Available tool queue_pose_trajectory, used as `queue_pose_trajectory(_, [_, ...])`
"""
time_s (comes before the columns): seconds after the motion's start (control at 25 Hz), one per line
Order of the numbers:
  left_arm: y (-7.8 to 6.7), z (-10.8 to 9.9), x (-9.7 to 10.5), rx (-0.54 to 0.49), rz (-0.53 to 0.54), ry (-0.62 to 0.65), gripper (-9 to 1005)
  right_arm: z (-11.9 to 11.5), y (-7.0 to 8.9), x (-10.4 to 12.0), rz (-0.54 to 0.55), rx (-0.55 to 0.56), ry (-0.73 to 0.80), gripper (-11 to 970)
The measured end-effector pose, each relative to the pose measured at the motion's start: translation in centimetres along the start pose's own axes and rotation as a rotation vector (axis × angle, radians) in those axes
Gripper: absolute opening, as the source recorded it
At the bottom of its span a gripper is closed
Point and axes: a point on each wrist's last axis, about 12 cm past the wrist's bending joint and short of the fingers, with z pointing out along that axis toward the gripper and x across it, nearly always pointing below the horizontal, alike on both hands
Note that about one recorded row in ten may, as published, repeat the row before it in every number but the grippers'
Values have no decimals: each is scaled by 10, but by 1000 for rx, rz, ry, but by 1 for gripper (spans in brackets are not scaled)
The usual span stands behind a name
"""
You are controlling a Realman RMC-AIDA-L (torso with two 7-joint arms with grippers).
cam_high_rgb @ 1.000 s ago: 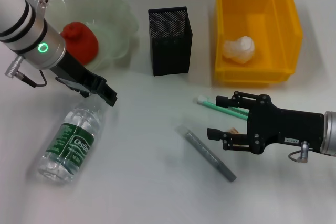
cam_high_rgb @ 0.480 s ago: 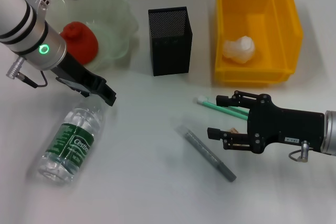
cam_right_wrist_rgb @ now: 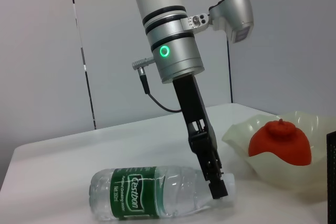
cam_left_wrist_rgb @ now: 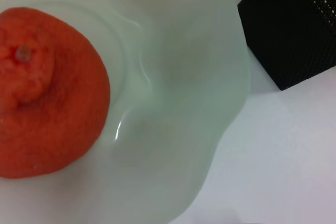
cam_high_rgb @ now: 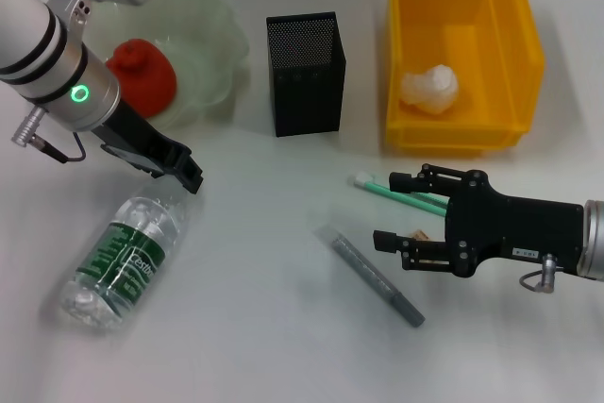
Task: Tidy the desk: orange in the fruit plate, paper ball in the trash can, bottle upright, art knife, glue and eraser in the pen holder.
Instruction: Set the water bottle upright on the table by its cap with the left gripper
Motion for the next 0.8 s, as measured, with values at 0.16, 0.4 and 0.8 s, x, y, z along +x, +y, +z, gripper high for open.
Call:
queue_pose_trajectory(0.16, [-1,-1,0,11,10,4,440,0,0,0,-2,0,0,765])
queue_pose_trajectory(0.4, [-4,-8,1,70,40,-20,440,0,0,0,-3,0,0,766])
queue_pose_trajectory(0.8, [-5,-35,9,151,192,-146,439,0,0,1,-2,-1,3,766])
